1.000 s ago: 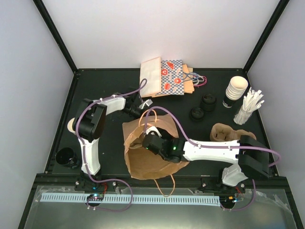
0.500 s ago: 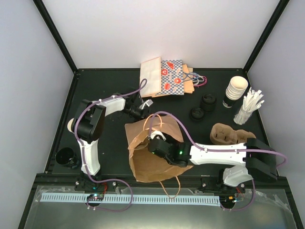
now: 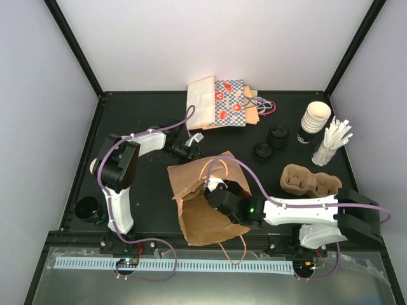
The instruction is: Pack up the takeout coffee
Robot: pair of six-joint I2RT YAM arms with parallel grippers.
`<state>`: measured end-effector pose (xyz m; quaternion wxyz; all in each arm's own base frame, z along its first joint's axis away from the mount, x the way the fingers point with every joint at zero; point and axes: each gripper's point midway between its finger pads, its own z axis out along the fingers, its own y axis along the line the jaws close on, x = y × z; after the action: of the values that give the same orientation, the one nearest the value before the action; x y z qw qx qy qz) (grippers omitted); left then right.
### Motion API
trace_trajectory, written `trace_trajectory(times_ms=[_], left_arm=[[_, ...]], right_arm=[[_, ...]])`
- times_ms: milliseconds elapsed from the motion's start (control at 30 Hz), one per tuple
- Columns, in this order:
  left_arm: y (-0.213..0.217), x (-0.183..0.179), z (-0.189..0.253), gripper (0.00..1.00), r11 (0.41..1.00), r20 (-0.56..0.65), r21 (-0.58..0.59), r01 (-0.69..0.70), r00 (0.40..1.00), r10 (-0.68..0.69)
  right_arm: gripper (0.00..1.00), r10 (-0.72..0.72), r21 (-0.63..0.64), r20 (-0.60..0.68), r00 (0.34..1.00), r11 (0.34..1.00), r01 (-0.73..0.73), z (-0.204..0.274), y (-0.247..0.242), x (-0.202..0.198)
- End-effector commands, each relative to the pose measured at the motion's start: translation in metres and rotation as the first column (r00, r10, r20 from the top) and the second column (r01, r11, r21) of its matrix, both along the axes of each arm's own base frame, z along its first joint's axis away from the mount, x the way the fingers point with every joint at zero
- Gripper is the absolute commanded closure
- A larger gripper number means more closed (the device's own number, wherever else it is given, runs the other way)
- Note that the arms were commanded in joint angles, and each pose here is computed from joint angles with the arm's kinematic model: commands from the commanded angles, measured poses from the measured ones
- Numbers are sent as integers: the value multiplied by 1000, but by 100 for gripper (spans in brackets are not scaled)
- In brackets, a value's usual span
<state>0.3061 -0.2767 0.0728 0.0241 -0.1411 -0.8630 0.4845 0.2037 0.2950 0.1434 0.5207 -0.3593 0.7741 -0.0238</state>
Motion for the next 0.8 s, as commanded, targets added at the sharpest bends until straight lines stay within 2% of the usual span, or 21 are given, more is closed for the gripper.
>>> trace_trajectory(times_ms=[0,200,333,567,767], left_arm=[[-3,-39,8,54,998,-133,-30,52,989,-56],[-3,-35,16,53,998,-117,-42,48,992,-52],[-3,-36,17,53,998,-115,-40,49,992,-53],[-2,-37,16,54,998,-115,-31,49,992,-53],[-2,-40,16,53,998,-111,-29,59,992,-62]], right_arm=[[49,-135,41,147,980,991,131,32,-23,24],[47,-38,-29,-15,999,999,38,5,-5,10],[46,-34,-66,-136,990,997,25,-16,-2,1],[45,-78,-151,-321,944,988,31,-47,-10,-12],[45,-78,-134,-449,890,991,19,-62,-12,-13]])
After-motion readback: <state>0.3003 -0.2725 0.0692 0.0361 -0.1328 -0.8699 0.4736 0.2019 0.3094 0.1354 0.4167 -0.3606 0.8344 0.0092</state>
